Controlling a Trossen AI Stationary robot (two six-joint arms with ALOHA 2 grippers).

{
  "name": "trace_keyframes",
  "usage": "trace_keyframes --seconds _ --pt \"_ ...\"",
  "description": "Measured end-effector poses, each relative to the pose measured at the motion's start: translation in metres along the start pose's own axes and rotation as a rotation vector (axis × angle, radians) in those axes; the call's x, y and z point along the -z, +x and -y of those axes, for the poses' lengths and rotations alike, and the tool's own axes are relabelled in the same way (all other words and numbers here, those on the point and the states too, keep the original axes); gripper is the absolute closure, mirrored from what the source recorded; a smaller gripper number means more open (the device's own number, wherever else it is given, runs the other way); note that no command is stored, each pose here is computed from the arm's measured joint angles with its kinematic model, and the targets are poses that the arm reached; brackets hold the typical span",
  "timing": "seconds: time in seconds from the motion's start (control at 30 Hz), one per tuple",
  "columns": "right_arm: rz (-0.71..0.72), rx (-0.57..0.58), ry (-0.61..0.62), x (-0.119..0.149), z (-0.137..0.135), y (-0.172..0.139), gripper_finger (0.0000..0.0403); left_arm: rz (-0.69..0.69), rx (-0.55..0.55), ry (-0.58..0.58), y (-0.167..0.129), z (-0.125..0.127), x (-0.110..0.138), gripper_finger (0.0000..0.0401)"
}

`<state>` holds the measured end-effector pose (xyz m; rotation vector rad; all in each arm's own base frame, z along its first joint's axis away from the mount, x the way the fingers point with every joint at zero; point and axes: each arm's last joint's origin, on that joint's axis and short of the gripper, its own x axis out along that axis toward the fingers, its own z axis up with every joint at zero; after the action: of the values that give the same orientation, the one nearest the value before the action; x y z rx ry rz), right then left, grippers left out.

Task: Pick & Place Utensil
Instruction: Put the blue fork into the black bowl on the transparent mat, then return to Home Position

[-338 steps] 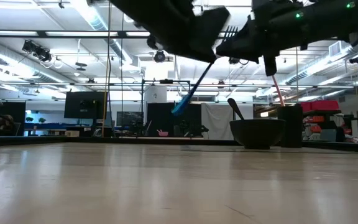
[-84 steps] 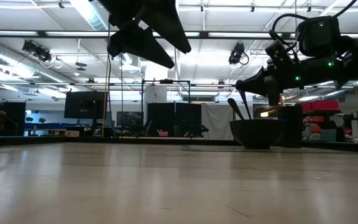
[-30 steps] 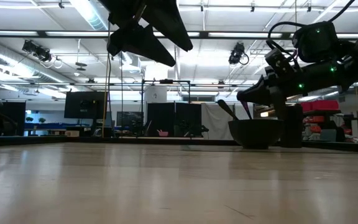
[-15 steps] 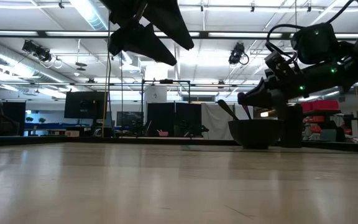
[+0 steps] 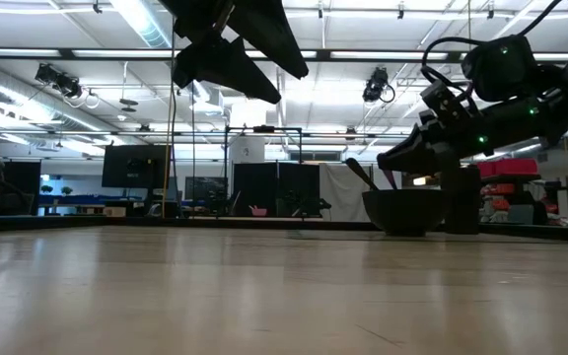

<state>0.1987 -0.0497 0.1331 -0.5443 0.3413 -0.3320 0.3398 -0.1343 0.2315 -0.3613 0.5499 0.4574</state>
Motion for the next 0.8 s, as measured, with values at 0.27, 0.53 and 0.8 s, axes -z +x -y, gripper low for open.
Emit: trace_keyframes --seconds 0.27,0.53,0.8 --pt "-0.037 -0.014 0.005 0.001 -0.006 -0.001 0.0281 0.002 0.014 -0.006 0.000 0.001 -0.001 0.0176" --pt "-0.057 0.006 0.003 -0.002 -0.012 -0.003 0.0226 0.005 0.145 0.058 0.000 0.009 -0.007 0.0176" --pt "0.123 -0.078 0.197 -0.026 -0.016 -0.015 0.0191 -0.004 0.243 0.110 0.008 0.004 -0.021 0.0176"
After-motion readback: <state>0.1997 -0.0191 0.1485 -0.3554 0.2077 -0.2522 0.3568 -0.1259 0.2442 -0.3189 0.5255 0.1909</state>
